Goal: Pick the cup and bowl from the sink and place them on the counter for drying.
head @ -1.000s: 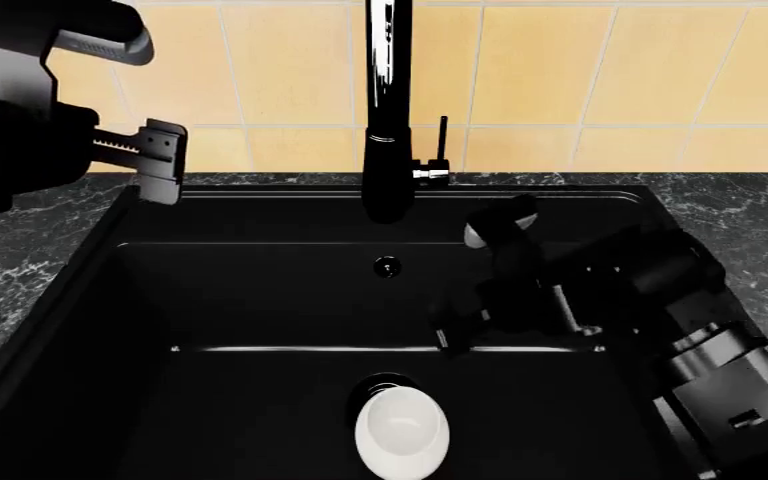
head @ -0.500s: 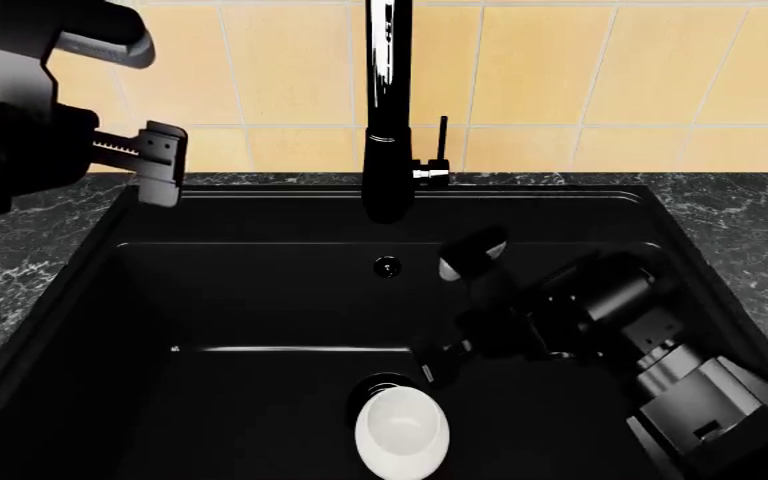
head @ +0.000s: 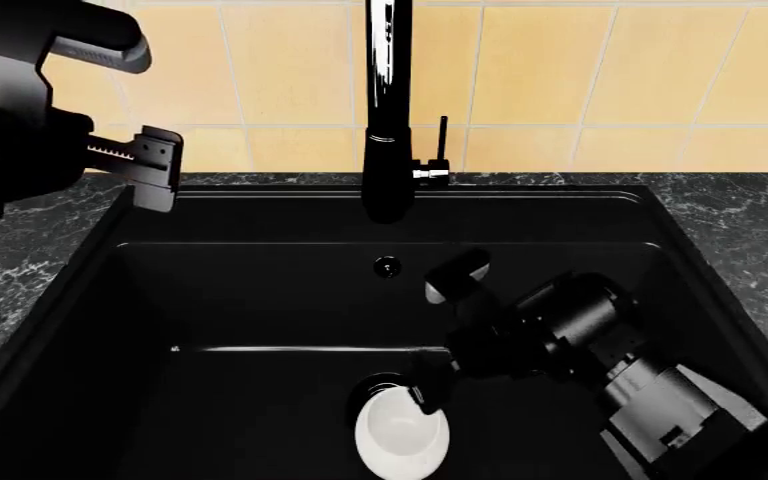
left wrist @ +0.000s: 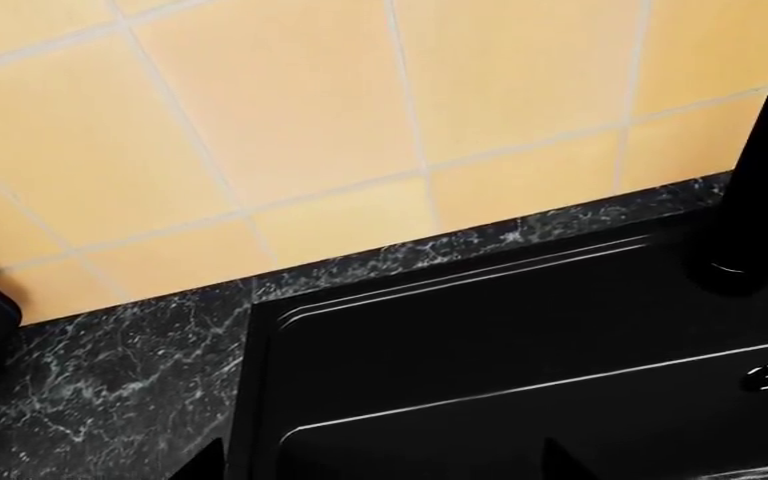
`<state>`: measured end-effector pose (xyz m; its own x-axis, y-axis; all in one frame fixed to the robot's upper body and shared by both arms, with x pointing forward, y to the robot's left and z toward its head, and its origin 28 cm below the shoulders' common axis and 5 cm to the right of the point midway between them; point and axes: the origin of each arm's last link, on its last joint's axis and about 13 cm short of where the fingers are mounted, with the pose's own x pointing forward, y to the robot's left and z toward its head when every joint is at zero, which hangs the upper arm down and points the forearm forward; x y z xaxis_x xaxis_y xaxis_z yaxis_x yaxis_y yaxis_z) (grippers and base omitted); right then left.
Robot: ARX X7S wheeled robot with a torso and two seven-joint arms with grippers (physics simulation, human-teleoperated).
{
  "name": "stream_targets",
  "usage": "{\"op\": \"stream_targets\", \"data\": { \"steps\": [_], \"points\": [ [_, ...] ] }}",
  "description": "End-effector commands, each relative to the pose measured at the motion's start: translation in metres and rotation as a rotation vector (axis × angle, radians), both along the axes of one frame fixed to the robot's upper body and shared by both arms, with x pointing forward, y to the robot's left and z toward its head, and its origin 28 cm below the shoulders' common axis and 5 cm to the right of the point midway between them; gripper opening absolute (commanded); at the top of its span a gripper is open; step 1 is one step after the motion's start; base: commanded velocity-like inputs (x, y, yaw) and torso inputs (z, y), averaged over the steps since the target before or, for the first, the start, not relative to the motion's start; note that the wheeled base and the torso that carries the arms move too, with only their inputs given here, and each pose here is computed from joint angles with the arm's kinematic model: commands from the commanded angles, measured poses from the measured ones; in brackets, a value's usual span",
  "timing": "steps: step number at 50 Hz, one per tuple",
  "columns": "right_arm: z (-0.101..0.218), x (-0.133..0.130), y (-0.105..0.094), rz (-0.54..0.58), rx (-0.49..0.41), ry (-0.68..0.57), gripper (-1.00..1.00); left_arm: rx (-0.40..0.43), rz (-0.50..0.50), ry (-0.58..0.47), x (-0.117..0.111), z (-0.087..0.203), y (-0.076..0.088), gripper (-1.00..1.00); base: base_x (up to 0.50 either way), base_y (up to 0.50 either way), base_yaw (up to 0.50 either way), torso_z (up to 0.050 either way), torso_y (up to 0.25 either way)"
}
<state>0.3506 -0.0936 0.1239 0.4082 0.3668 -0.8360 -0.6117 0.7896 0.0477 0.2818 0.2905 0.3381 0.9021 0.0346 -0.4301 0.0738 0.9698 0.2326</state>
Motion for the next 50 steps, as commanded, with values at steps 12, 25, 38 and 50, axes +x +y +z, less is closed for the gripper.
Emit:
{"op": "stream_targets", "data": {
  "steps": [12,25,38,50],
  "points": [
    [-0.033,0.001,0.006,0.025,-0.021,0.053,1.0,-0.014,0.002,-0.002,-0.004,-0.004,0.001,1.0,0.0,0.0,0.0,0.0,0.0],
    [-0.05,0.0,0.006,0.019,-0.012,0.079,1.0,-0.013,-0.011,0.003,-0.005,-0.004,-0.003,1.0,0.0,0.0,0.0,0.0,0.0],
    [-0.056,0.001,0.008,0.026,-0.012,0.092,1.0,-0.028,-0.011,-0.001,-0.004,-0.003,-0.002,1.0,0.0,0.0,0.0,0.0,0.0],
    [-0.047,0.001,0.007,0.032,-0.023,0.05,-1.0,-0.025,-0.006,-0.006,-0.005,-0.004,-0.002,1.0,0.0,0.0,0.0,0.0,0.0]
  ]
}}
